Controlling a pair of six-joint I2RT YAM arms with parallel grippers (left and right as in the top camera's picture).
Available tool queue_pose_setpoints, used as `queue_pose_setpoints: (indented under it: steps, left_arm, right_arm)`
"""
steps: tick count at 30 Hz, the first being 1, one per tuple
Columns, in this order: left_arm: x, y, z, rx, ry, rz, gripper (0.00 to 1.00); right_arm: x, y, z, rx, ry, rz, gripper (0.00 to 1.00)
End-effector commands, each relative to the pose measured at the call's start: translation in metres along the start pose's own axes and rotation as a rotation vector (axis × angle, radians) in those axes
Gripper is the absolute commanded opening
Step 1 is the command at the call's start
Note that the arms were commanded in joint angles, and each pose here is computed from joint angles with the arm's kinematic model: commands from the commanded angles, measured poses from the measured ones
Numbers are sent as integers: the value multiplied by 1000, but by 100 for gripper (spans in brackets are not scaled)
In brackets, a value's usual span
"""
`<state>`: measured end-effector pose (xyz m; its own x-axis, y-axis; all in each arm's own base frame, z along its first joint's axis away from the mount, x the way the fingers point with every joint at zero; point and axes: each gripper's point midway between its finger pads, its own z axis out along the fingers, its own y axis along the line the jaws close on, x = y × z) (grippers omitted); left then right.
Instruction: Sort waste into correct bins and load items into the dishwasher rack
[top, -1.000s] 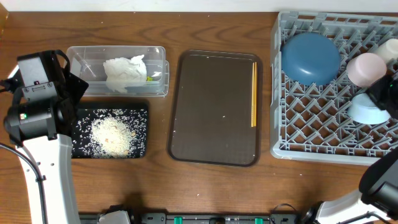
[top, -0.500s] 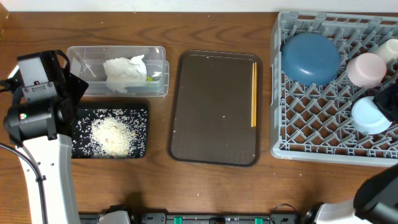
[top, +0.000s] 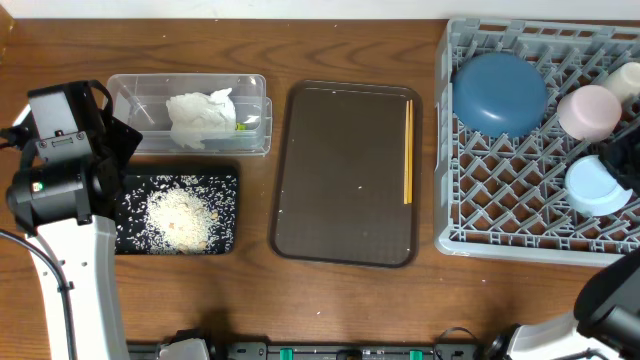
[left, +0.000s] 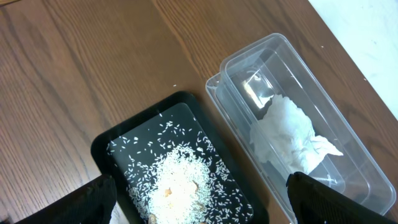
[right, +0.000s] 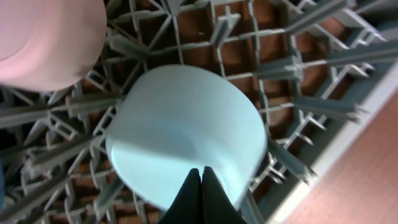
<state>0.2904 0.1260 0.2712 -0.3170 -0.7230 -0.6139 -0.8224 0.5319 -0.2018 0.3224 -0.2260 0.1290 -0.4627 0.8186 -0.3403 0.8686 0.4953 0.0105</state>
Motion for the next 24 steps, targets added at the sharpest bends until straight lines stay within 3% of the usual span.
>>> queue_pose_setpoints:
  steps: [1, 10, 21, 24]
  left_arm:
    - [-2, 5, 2, -24, -8, -14, 90]
    - [-2, 5, 2, -25, -8, -14, 90]
    - [-2, 5, 2, -24, -8, -14, 90]
    - [-2, 5, 2, -25, -8, -14, 90]
  right_arm:
    - [-4, 1, 11, 24, -15, 8, 1]
    - [-16, -14, 24, 119, -57, 16, 2]
    - [-10, -12, 33, 89, -15, 23, 5]
    - [-8, -11, 35, 84, -10, 14, 1]
